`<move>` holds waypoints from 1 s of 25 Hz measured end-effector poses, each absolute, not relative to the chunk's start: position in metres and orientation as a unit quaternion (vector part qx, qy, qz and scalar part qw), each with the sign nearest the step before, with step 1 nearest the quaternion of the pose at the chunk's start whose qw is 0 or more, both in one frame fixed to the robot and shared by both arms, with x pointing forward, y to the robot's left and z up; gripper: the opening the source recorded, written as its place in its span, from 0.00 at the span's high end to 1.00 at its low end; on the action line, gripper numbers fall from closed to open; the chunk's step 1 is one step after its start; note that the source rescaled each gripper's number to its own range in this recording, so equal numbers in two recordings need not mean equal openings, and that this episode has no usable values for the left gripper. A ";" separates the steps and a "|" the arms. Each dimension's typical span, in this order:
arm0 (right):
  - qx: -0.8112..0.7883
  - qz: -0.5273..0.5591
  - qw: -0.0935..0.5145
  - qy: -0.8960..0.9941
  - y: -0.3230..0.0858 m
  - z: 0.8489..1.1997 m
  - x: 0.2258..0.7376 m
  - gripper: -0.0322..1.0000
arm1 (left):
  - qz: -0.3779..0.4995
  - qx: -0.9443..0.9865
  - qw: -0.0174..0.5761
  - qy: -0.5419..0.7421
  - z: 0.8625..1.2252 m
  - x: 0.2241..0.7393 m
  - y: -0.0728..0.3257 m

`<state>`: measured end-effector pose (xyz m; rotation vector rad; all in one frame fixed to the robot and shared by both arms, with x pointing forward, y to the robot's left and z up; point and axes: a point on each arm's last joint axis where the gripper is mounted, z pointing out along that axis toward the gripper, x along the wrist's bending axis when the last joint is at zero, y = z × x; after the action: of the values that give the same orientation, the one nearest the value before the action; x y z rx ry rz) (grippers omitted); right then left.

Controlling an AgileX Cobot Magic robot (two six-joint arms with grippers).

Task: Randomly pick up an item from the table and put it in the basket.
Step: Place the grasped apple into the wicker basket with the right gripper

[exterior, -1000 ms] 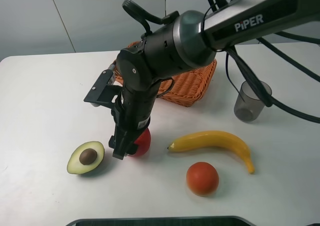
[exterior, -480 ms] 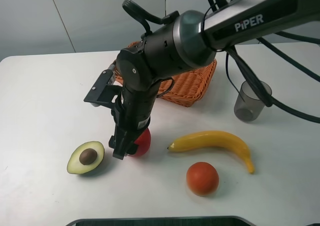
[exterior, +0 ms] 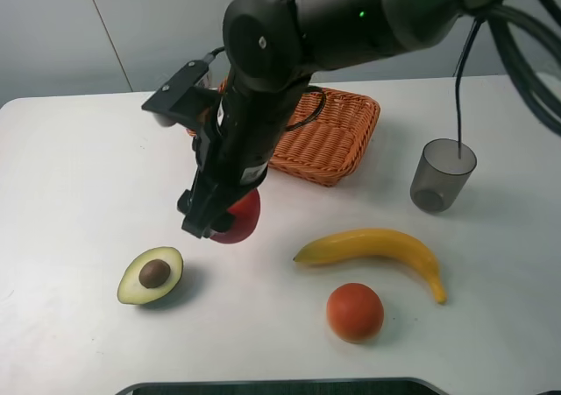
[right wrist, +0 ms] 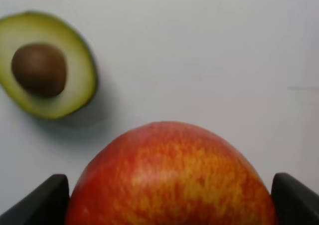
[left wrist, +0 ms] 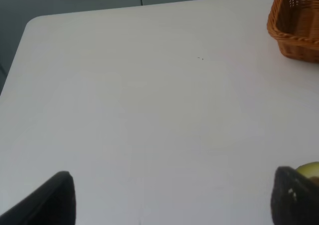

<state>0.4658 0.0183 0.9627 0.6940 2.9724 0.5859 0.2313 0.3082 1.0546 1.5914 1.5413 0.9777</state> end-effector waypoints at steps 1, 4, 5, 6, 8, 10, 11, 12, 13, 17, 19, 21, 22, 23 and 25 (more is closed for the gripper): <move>0.241 0.193 0.017 0.951 0.013 0.968 0.470 0.91 | 0.378 0.615 0.352 0.596 1.055 0.231 0.308; 0.299 0.206 0.021 0.931 -0.004 0.983 0.486 0.91 | 0.378 0.615 0.352 0.596 1.055 0.231 0.308; 0.319 0.208 0.021 0.924 -0.011 0.986 0.492 0.91 | 0.378 0.615 0.352 0.596 1.055 0.231 0.308; 0.336 0.209 0.022 0.918 -0.017 0.989 0.497 0.91 | 0.378 0.615 0.352 0.596 1.055 0.231 0.308; 0.373 0.212 0.025 0.903 -0.031 0.994 0.509 0.91 | 0.378 0.616 0.352 0.595 1.055 0.231 0.308; 0.405 0.215 0.028 0.888 -0.043 0.998 0.519 0.91 | 0.378 0.616 0.352 0.595 1.055 0.231 0.308; 0.419 0.217 0.032 0.881 -0.049 0.998 0.525 0.91 | 0.378 0.616 0.352 0.595 1.055 0.231 0.308; 0.428 0.220 0.039 0.876 -0.055 0.998 0.531 0.91 | 0.378 0.616 0.352 0.595 1.055 0.231 0.308; 0.435 0.227 0.046 0.870 -0.058 0.999 0.536 0.91 | 0.379 0.616 0.351 0.594 1.055 0.231 0.308; 0.457 0.274 0.087 0.842 -0.069 1.004 0.557 0.91 | 0.379 0.616 0.351 0.594 1.055 0.231 0.308; 0.466 0.289 0.100 0.830 -0.072 1.000 0.566 0.91 | 0.379 0.616 0.351 0.594 1.055 0.231 0.308; 0.474 0.294 0.108 0.823 -0.074 0.994 0.573 0.91 | 0.379 0.616 0.351 0.594 1.055 0.231 0.308; 0.477 0.294 0.111 0.821 -0.075 0.988 0.577 0.91 | 0.379 0.616 0.351 0.594 1.055 0.231 0.308; 0.477 0.292 0.115 0.821 -0.076 0.984 0.581 0.91 | 0.379 0.616 0.351 0.594 1.055 0.231 0.308; 0.484 0.286 0.116 0.819 -0.077 0.970 0.587 0.91 | 0.378 0.616 0.352 0.595 1.055 0.231 0.308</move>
<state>0.5871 -0.0771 0.9697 1.4182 2.3981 0.8381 0.2313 0.3082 1.0546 1.5934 1.5398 0.9790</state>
